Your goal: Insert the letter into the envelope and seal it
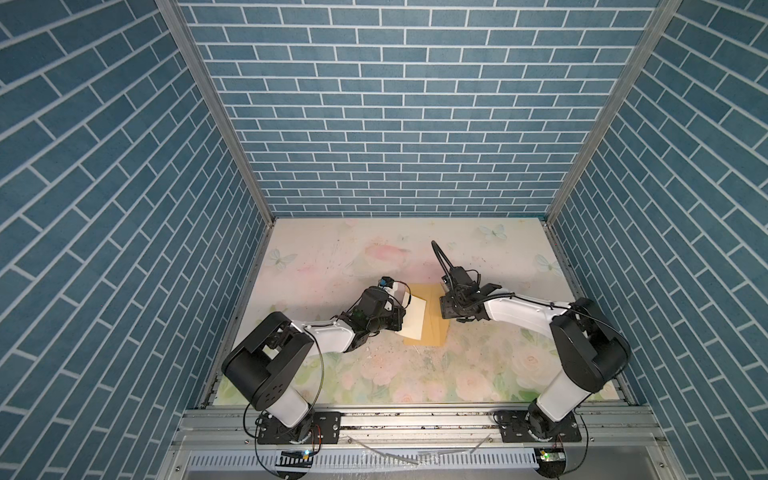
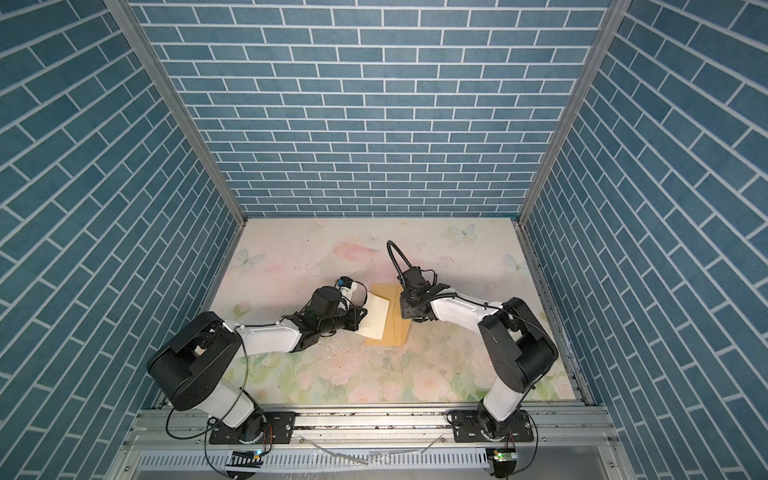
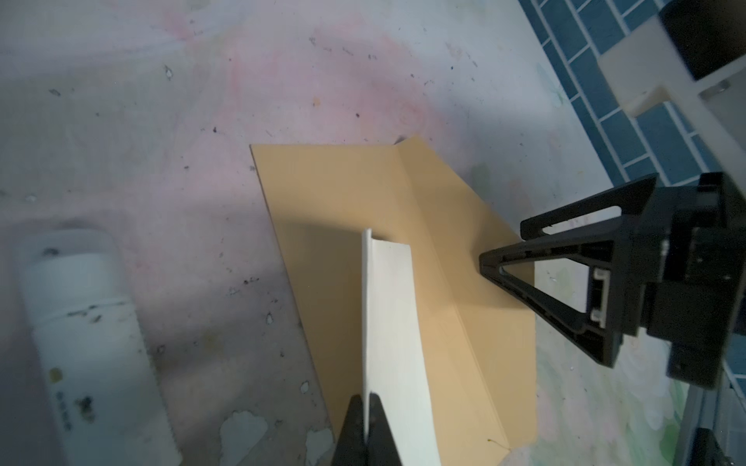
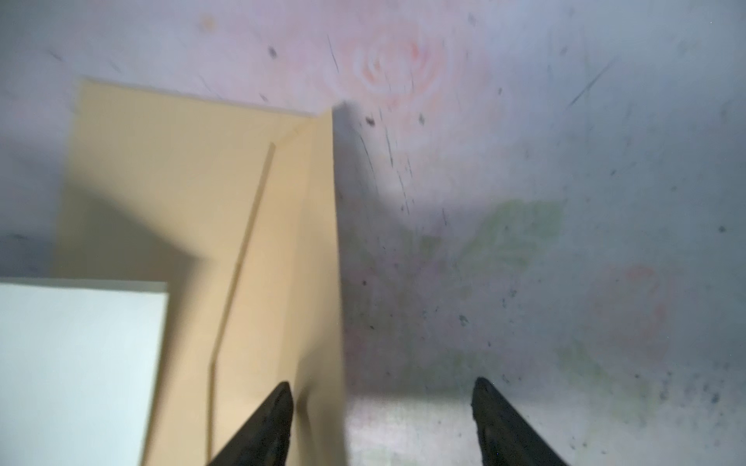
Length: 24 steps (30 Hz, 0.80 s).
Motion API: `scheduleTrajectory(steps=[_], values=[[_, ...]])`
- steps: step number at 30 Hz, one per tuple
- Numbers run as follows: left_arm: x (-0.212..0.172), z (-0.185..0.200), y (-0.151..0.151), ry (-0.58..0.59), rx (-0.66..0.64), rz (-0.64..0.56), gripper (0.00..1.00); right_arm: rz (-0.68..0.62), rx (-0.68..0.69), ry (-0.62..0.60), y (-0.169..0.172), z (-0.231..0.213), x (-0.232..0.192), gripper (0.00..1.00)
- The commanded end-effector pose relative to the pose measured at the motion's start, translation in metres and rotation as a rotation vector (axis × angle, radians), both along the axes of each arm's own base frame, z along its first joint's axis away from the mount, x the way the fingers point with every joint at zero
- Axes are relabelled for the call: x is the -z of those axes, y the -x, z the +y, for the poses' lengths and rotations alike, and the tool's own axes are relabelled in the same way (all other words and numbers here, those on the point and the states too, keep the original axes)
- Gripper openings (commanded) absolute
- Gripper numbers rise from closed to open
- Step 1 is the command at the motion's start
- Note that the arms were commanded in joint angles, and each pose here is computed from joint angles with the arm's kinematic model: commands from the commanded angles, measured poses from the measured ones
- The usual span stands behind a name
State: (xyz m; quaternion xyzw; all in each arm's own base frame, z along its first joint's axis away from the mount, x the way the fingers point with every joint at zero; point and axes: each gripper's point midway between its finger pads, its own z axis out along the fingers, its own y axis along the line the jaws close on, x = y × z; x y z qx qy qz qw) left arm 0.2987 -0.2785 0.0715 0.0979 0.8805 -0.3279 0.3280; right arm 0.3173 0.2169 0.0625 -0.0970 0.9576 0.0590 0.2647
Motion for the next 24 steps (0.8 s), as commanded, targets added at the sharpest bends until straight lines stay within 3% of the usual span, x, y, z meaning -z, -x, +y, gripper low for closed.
scheduleTrajectory(steps=[1, 5, 11, 17, 24], values=[[-0.043, -0.013, -0.008, 0.093, 0.004, -0.059, 0.00, -0.163, -0.043, -0.134, -0.006, 0.010, -0.060, 0.77], [-0.082, -0.022, -0.013, 0.189, 0.007, -0.103, 0.00, -0.285, -0.079, -0.275, 0.004, 0.012, -0.107, 0.90], [-0.143, -0.030, -0.033, 0.412, -0.003, -0.135, 0.00, -0.429, -0.148, -0.584, 0.027, 0.022, -0.171, 0.93], [-0.190, -0.023, -0.045, 0.613, -0.014, -0.150, 0.00, -0.389, -0.178, -0.887, 0.036, 0.035, -0.190, 0.94], [-0.217, -0.014, -0.046, 0.741, -0.004, -0.156, 0.00, -0.322, -0.218, -1.090, 0.031, 0.044, -0.196, 0.94]])
